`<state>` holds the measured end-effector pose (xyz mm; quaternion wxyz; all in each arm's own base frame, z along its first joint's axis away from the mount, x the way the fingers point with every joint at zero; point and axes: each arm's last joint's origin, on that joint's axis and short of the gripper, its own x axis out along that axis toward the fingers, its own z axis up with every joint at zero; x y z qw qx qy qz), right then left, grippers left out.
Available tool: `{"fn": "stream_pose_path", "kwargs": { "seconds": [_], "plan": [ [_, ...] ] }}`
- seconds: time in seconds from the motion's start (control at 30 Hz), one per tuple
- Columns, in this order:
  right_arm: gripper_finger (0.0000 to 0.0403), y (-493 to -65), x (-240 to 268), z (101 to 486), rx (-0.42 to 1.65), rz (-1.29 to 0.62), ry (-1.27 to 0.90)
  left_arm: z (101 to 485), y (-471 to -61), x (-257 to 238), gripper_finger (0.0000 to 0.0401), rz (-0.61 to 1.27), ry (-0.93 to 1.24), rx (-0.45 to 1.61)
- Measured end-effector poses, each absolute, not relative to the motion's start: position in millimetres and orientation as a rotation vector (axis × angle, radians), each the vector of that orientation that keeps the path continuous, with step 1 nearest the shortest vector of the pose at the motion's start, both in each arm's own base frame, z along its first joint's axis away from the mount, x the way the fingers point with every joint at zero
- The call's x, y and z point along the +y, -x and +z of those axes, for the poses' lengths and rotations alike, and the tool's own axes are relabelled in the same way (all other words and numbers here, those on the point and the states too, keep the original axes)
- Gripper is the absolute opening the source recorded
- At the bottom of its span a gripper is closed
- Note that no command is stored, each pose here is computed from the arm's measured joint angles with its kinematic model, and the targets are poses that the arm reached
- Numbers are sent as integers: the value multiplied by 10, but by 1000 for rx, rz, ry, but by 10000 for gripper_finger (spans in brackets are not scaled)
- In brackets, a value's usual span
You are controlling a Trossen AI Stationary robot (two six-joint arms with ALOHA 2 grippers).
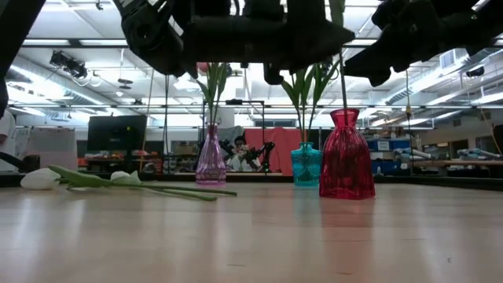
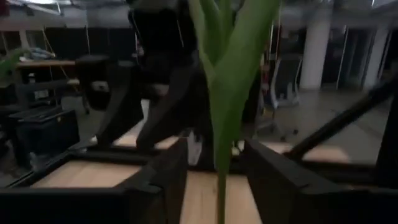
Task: Sort flowers into vase by color
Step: Put the top white tulip into the red vase, then put the bottom white tulip into the red vase
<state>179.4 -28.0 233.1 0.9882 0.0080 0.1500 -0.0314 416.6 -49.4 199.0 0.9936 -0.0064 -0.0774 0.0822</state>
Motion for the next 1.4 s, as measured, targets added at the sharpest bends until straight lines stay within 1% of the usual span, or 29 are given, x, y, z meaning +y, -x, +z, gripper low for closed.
{"fn": "stream_pose_path", "kwargs": {
  "seconds": [0.07,0.17,0.4,0.53,0.63,0.77,0.87,1.0,1.1,1.23,1.4],
  "plan": [
    [149,-1794,-279,2330,302,-60,-16,1983,-4158,-498,179,163,-11,-88],
    [149,-1793,-279,2328,305,-60,-16,2035,-4109,-490,188,162,-21,28],
    [149,-1792,-278,2324,308,-60,-16,2421,-3840,-564,184,136,-27,180],
    [149,-1792,-278,2323,309,-60,-15,2480,-3611,-658,182,128,22,370],
    [149,-1793,-278,2326,307,-60,-15,2492,-3441,-737,182,175,49,484],
    [149,-1794,-279,2331,301,-61,-19,2543,-3223,-830,182,266,49,566],
    [149,-1793,-278,2329,303,-60,-21,2553,-3026,-849,182,353,103,654],
    [149,-1793,-278,2326,306,-59,-21,2397,-2735,-849,181,518,223,887],
    [149,-1797,-279,2338,293,-60,-19,2236,-2603,-827,181,652,250,1051],
    [149,-1798,-279,2342,289,-60,-19,2062,-2607,-818,178,678,219,1195],
    [149,-1799,-279,2346,285,-60,-18,1837,-2618,-777,160,646,99,1412]
  ]
}}
